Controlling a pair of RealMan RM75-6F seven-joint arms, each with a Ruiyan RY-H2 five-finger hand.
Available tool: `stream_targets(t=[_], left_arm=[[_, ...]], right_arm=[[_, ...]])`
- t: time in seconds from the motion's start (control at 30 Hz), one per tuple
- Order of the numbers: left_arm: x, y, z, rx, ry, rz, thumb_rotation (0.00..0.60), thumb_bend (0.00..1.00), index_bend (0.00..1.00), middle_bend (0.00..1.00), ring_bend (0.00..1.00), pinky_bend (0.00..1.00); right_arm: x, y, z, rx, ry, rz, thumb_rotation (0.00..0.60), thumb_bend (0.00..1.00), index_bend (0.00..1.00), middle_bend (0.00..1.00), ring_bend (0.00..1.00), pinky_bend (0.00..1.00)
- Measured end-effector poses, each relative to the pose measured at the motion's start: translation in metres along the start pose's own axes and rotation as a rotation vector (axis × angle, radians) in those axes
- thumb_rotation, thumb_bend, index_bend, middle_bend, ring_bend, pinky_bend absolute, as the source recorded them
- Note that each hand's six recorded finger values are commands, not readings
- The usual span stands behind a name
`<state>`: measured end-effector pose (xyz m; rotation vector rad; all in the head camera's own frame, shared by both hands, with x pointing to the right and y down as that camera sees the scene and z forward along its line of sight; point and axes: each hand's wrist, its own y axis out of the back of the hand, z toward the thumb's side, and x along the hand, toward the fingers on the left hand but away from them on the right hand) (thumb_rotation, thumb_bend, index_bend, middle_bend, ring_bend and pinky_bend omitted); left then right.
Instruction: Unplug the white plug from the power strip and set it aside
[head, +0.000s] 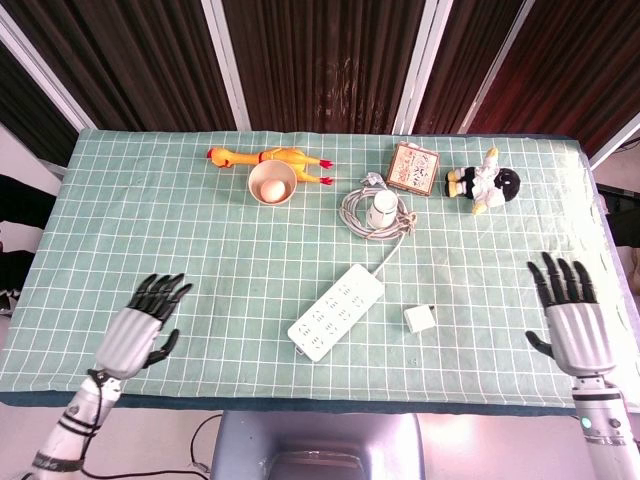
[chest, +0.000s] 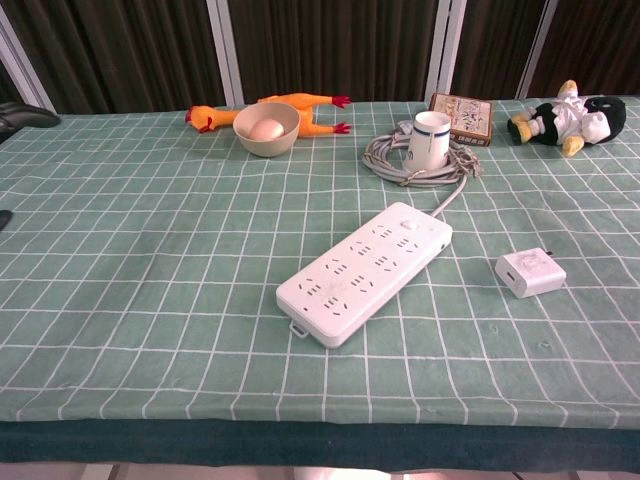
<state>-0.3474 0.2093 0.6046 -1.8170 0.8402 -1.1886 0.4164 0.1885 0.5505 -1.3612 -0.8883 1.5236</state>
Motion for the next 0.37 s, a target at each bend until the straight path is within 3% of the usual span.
stream_targets(t=[0.17, 0.37], left_arm=[[-0.04, -0.004, -0.049, 0.028, 0.13, -0.013, 0.6, 0.49, 0.0, 0.0, 0.0, 0.0], [-0.052, 0.016, -0.061, -0.003, 0.165, 0.063, 0.6, 0.49, 0.0, 0.0, 0.0, 0.0]], right_arm=[[0.018, -0.004, -0.04, -0.109, -0.122, -0.002, 0.6, 0.15, 0.0, 0.0, 0.0, 0.0], [0.022, -0.006, -0.046, -0.107, -0.11, 0.0, 0.6, 0.15, 0.0, 0.0, 0.0, 0.0]])
